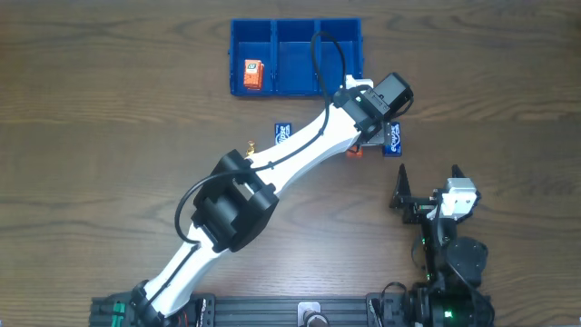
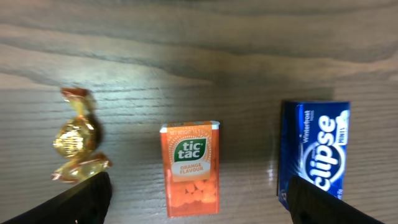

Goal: Sort Candies Into Trays

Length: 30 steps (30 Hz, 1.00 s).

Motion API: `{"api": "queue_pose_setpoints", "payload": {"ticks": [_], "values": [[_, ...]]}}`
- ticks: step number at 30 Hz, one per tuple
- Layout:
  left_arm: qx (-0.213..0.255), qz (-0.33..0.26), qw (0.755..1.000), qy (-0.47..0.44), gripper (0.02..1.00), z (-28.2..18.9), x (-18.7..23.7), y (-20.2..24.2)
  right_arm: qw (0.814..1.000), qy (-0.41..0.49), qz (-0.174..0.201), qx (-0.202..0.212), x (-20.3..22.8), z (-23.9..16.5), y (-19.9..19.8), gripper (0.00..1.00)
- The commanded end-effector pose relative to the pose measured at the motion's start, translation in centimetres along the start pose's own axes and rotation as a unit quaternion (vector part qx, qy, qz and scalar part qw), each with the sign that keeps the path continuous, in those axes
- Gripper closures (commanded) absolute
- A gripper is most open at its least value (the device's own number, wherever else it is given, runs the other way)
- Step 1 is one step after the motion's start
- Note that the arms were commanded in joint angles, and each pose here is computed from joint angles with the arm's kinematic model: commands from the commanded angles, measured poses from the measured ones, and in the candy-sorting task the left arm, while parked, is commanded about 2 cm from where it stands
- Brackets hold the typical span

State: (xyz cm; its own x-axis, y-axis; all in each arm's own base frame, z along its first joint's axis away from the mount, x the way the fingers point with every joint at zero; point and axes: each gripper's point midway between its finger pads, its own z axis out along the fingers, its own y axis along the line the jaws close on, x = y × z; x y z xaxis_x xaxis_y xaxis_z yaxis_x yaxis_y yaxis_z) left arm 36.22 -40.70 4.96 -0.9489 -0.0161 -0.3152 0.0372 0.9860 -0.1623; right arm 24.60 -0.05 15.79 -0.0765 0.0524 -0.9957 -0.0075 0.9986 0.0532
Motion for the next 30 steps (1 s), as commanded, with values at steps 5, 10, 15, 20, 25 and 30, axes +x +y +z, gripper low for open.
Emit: {"api": "queue_pose_setpoints", "payload": {"ticks": [5, 10, 15, 20, 25, 30], "values": [[-0.013, -0.009, 1.0, 0.027, 0.141, 4.04, 1.45, 0.41, 1.0, 0.001, 0.006, 0.0, 0.14, -0.01, 0.02, 0.003], [-0.015, 0.001, 1.0, 0.026, 0.167, 4.07, 1.43, 0.47, 1.0, 0.001, 0.006, 0.0, 0.14, -0.01, 0.02, 0.003], [-0.024, 0.026, 0.999, 0.014, 0.169, 3.98, 1.5, 0.38, 1.0, 0.001, 0.006, 0.0, 0.15, -0.01, 0.02, 0.003], [-0.032, 0.032, 0.999, 0.01, 0.174, 3.92, 1.6, 0.46, 1.0, 0.001, 0.006, 0.0, 0.14, -0.01, 0.02, 0.003], [-0.037, 0.036, 0.999, 0.005, 0.178, 3.91, 1.48, 0.61, 1.0, 0.001, 0.006, 0.001, 0.14, -0.01, 0.01, 0.003], [-0.043, 0.037, 0.998, 0.003, 0.187, 3.91, 1.42, 0.85, 1.0, 0.001, 0.006, 0.0, 0.14, -0.01, 0.02, 0.003]]}}
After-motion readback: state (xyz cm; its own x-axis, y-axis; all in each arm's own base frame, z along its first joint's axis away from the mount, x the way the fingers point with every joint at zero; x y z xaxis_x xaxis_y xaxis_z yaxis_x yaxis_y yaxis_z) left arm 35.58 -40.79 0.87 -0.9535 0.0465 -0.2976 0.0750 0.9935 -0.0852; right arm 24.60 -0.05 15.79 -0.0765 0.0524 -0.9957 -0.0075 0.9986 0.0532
